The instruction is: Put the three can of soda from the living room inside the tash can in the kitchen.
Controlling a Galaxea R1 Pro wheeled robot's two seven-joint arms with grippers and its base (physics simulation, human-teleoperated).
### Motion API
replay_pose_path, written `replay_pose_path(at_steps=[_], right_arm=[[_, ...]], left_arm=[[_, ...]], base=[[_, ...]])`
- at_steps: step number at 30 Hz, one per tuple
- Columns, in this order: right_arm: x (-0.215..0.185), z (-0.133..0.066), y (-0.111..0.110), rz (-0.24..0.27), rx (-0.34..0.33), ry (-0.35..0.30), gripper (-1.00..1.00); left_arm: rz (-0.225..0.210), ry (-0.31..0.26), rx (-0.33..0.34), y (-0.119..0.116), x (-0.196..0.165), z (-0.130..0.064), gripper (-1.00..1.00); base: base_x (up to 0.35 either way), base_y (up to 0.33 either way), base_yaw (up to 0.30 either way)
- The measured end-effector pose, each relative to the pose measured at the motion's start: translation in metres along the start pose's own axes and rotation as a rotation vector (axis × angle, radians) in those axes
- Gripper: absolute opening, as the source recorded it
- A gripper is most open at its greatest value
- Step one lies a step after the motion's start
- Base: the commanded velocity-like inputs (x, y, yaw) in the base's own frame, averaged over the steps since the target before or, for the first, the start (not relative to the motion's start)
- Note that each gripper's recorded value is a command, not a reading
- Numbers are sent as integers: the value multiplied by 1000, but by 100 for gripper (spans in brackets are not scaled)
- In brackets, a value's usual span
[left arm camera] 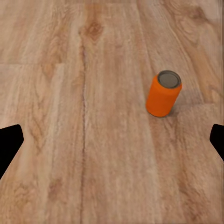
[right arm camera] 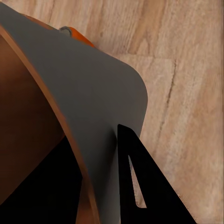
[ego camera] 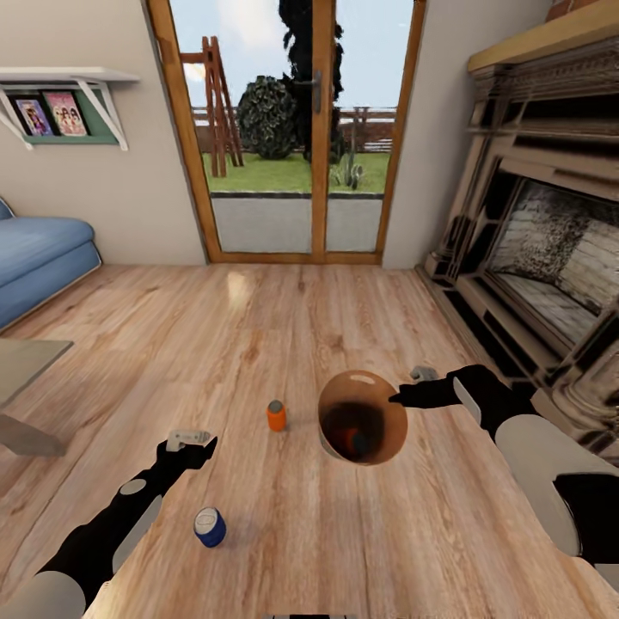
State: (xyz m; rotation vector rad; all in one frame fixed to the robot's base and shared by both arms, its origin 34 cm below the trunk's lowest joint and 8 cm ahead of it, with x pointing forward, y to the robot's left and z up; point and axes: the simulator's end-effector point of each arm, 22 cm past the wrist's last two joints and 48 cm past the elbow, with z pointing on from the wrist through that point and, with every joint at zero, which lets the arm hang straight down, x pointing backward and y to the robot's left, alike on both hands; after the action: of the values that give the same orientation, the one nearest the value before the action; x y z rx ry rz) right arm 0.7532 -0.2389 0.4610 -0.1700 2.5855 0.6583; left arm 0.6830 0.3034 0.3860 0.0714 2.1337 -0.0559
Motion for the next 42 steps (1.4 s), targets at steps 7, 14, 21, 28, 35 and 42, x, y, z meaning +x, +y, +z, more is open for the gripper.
replay_pose_path(at_steps=[7, 14, 21, 28, 35, 42], right_arm=[[-1, -1, 0, 3, -2, -4, -100], [1, 0, -6, 12, 4, -1, -100], [-2, -1, -11, 55, -8, -24, -100], [1, -1, -23, 70, 3, -21, -100], [5, -2, -36, 83, 19, -14, -100], [9, 1, -42, 90, 23, -7, -100]], left_arm=[[1, 6, 0, 0, 2, 0, 100], [2, 13, 2, 0, 6, 1, 100], [2, 22, 2, -1, 12, 3, 100], [2, 40, 2, -1, 21, 5, 100], [2, 85, -8, 4, 44, 5, 100], [2, 104, -11, 5, 55, 6, 100]], base=[[0, 261, -101], [0, 286, -11], [0, 87, -1], [0, 7, 0], [0, 1, 0], [0, 0, 0]])
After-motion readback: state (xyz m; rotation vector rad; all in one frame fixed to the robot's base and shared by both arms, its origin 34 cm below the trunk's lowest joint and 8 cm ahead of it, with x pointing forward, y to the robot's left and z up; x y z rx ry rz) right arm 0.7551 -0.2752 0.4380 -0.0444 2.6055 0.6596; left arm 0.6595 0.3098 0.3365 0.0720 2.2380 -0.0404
